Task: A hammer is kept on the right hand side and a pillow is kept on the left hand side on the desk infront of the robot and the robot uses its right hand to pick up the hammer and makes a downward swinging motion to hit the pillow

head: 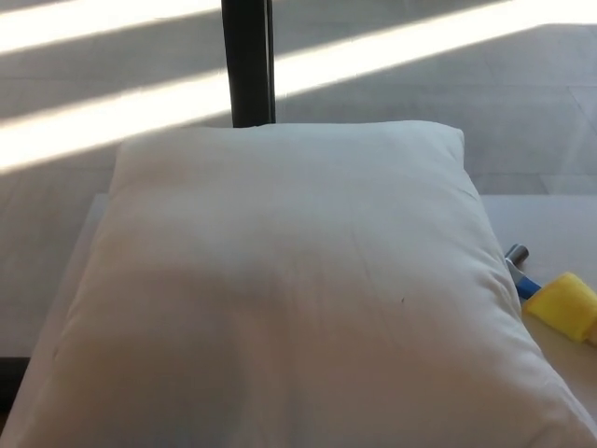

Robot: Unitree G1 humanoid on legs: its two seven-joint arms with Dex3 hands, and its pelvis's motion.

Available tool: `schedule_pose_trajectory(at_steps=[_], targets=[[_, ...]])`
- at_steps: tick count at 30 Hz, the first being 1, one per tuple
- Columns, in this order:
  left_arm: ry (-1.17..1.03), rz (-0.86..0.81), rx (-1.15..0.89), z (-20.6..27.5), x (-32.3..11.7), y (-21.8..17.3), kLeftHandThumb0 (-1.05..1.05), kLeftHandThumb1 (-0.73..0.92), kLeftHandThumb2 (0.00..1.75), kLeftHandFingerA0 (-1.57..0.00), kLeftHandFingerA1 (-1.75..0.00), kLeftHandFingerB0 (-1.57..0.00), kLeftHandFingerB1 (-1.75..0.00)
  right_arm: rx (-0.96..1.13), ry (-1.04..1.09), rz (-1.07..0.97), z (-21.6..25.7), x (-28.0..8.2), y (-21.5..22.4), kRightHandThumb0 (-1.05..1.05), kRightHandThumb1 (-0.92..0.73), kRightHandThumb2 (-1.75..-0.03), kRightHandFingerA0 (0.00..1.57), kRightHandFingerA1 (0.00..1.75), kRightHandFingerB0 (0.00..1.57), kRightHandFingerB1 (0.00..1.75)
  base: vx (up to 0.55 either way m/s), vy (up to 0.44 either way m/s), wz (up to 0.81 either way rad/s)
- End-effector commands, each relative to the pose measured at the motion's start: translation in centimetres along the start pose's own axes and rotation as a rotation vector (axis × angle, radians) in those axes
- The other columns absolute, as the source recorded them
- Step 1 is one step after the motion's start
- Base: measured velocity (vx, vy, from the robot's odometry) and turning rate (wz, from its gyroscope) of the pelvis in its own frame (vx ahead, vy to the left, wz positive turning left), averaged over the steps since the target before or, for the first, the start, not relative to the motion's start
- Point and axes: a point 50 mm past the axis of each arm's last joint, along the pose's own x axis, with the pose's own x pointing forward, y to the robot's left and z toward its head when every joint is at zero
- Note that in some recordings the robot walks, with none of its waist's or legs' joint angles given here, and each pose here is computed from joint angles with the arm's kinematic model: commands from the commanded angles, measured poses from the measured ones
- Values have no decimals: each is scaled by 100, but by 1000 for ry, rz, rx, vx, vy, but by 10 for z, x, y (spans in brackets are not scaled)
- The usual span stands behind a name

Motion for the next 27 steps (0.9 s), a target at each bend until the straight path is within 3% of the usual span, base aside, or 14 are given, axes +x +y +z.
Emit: schedule_pose_trajectory(at_steps=[1, 5, 8, 12, 15, 16, 17, 18, 19, 20, 21, 24, 25, 27], targets=[[-20, -4, -25, 7, 0, 4, -55, 75, 63, -75, -62, -62, -56, -130, 81, 42, -19, -4, -12, -44, -70, -61, 37, 46, 33, 38, 0, 0, 0], [-25, -8, -20, 7, 0, 6, -57, 75, 62, -81, -65, -65, -58, -309, 97, 88, -25, -10, -23, -47, -69, -61, 42, 49, 47, 41, 0, 0, 0], [-25, -6, -12, 7, -1, 8, -55, 76, 63, -74, -61, -62, -54, -165, 137, 62, -21, -8, -34, -48, -64, -75, 14, 46, 14, 40, 0, 0, 0], [-12, 6, -2, 5, -1, 7, -56, 75, 63, -77, -59, -63, -54, -108, 149, -13, -11, -7, -38, -45, -69, -74, 4, 27, 9, 39, 0, 0, 0], [-16, -2, 1, 4, -1, 8, -55, 76, 63, -75, -59, -60, -53, -110, 147, -119, 1, -6, -41, -46, -74, -64, 6, 38, 20, 35, 0, 0, 0], [-18, -5, -1, 4, -1, 8, -55, 76, 63, -73, -59, -59, -53, -60, 123, -157, 15, -6, -43, -32, -61, -109, 4, 54, 0, 49, 0, 0, 0], [-18, -8, 9, 5, -1, 8, -56, 77, 63, -74, -59, -58, -53, -81, 103, -133, 23, -6, -42, -55, -81, -65, 0, 22, 8, 28, 0, 0, 0], [-18, -1, 6, 4, -1, 8, -55, 76, 63, -77, -60, -61, -54, 63, 57, -146, 32, -6, -40, -63, -56, -83, 0, 14, 16, 44, 0, 0, 0], [-16, -2, 1, 4, -1, 7, -55, 76, 63, -77, -60, -61, -54, 51, 45, -177, 44, -7, -37, -63, -59, -86, 4, 48, 17, 45, 0, 0, 0], [-18, -2, 19, 4, -1, 7, -56, 77, 63, -78, -59, -64, -54, 166, -70, -123, 64, -10, -28, -32, -60, -109, 1, 52, 0, 48, 0, 0, 0], [-12, 9, 21, 3, -2, 10, -57, 75, 63, -79, -60, -65, -54, 184, -186, -105, 79, -14, -24, -52, -73, -63, 7, 28, 14, 29, 0, 0, 0], [-10, 18, 5, 3, -2, 10, -55, 75, 62, -79, -61, -64, -54, 181, -407, -27, 109, -23, -11, -50, -78, -63, 7, 32, 9, 29, 0, 0, 0], [-20, 15, 73, 3, -2, 11, -57, 77, 63, -80, -59, -62, -53, 171, -514, 10, 137, -33, 5, -62, -59, -95, 0, 26, 6, 33, 0, 0, 0], [-22, 14, 72, 3, -3, 13, -57, 77, 63, -80, -59, -62, -53, 181, -549, 44, 142, -37, 10, -62, -59, -95, 0, 26, 6, 33, 0, 0, 0]])
